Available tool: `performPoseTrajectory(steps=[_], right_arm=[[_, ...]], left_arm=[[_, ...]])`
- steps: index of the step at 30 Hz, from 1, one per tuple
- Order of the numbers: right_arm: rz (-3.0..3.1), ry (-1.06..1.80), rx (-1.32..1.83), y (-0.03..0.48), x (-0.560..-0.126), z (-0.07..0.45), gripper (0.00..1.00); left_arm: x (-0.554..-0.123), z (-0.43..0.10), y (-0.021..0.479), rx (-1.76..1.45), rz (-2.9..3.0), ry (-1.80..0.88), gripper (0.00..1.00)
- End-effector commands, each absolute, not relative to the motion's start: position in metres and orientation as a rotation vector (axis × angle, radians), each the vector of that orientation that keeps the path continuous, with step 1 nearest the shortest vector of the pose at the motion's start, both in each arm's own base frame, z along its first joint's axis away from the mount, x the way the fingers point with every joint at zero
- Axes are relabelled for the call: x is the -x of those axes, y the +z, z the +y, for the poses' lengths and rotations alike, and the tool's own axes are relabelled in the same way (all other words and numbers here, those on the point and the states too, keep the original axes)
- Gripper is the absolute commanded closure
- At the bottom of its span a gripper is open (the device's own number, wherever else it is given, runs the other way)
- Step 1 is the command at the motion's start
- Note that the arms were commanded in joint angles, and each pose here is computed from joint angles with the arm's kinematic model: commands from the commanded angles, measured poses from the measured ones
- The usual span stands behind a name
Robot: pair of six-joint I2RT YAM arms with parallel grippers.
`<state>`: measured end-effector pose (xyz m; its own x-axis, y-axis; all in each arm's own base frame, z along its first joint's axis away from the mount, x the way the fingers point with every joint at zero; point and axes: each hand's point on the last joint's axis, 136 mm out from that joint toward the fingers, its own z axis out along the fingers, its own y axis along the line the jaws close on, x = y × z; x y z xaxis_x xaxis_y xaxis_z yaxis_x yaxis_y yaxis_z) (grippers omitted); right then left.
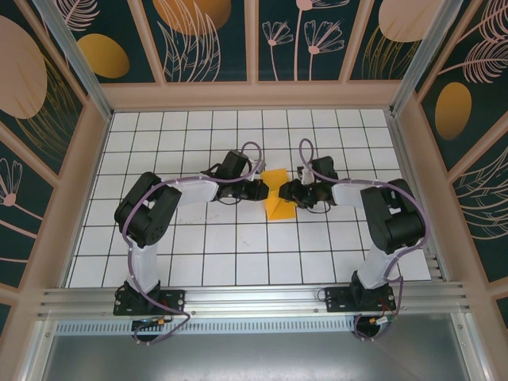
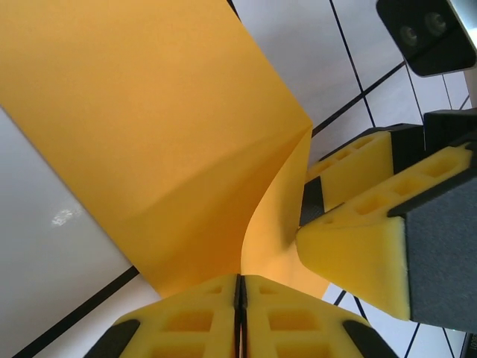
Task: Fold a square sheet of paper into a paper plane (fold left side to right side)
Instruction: Turn over the paper at the center of the table.
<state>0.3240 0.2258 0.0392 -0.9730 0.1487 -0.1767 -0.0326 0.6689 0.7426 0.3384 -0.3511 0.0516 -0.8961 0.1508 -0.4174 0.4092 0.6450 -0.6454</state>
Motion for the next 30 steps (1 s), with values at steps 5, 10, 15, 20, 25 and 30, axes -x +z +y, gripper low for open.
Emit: performPoseTrajectory(steps=[5,10,15,20,25,30], right_arm=[[2.596,1.289,-0.049,0.051,-0.335,0.245,0.80],[2.536,1.300,-0.035,0.069,-0.344,0.244,0.93],[2.361,1.402,-0.026,0.123,-0.359,0.236,0.95],[2.144,1.516,0.045,0.203,-0.366,0.235,0.94],[1.965,1.624,0.107,0.272,-0.362,0.242,0.93],[1.901,1.681,0.181,0.307,-0.352,0.260,0.93]], left_arm=[[-0.354,-0.335,0.072,-0.371,2.477,-1.077,0.64],[-0.361,-0.309,0.110,-0.286,2.372,-1.081,0.35],[-0.357,-0.272,0.165,-0.133,2.221,-1.109,0.05],[-0.338,-0.261,0.228,-0.070,2.029,-1.260,0.02],[-0.313,-0.280,0.270,-0.138,1.900,-1.565,0.01],[-0.300,-0.299,0.283,-0.230,1.861,-1.710,0.02]])
